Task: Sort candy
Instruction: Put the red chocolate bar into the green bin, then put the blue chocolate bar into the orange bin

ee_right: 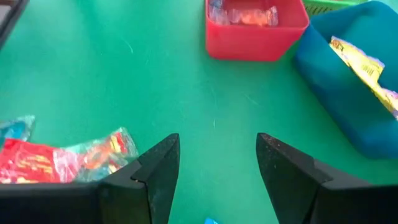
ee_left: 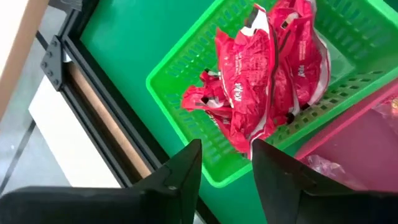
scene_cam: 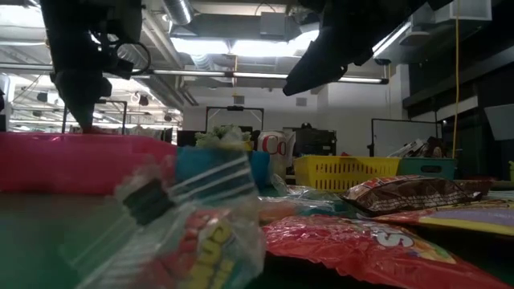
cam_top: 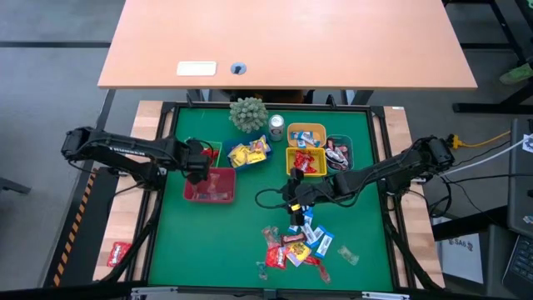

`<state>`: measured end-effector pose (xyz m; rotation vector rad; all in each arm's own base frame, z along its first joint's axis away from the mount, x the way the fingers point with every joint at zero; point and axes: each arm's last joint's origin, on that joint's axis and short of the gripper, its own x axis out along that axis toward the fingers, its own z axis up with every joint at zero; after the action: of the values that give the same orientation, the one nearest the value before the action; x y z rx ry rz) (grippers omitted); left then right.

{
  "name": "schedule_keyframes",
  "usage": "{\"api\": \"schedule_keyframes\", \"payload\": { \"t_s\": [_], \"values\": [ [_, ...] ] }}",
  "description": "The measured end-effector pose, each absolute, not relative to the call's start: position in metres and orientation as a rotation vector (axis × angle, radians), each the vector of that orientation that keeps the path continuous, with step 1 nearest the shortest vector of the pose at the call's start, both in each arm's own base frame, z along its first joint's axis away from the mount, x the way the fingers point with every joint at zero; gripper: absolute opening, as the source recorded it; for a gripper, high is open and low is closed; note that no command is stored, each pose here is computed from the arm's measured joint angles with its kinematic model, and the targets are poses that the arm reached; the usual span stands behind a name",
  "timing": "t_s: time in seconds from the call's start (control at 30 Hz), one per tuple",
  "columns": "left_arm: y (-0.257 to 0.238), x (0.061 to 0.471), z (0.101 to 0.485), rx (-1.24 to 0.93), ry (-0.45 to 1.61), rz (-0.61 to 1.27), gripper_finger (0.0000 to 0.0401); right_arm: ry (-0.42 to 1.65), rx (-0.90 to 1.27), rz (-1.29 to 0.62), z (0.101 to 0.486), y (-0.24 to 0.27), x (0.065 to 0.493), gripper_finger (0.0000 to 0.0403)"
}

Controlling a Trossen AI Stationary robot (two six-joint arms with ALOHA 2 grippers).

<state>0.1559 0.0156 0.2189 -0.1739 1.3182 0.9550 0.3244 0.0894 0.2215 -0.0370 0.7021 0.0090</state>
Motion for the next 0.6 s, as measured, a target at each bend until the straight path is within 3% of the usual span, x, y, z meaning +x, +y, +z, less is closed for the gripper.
{"api": "schedule_keyframes", "payload": {
  "t_s": [0.6],
  "values": [
    [0.015,0.183,0.261,-0.345,1.061,0.904,0.0131,1.036,0.091,-0.169,0.2,0.081,0.298,0.0211]
  ]
}}
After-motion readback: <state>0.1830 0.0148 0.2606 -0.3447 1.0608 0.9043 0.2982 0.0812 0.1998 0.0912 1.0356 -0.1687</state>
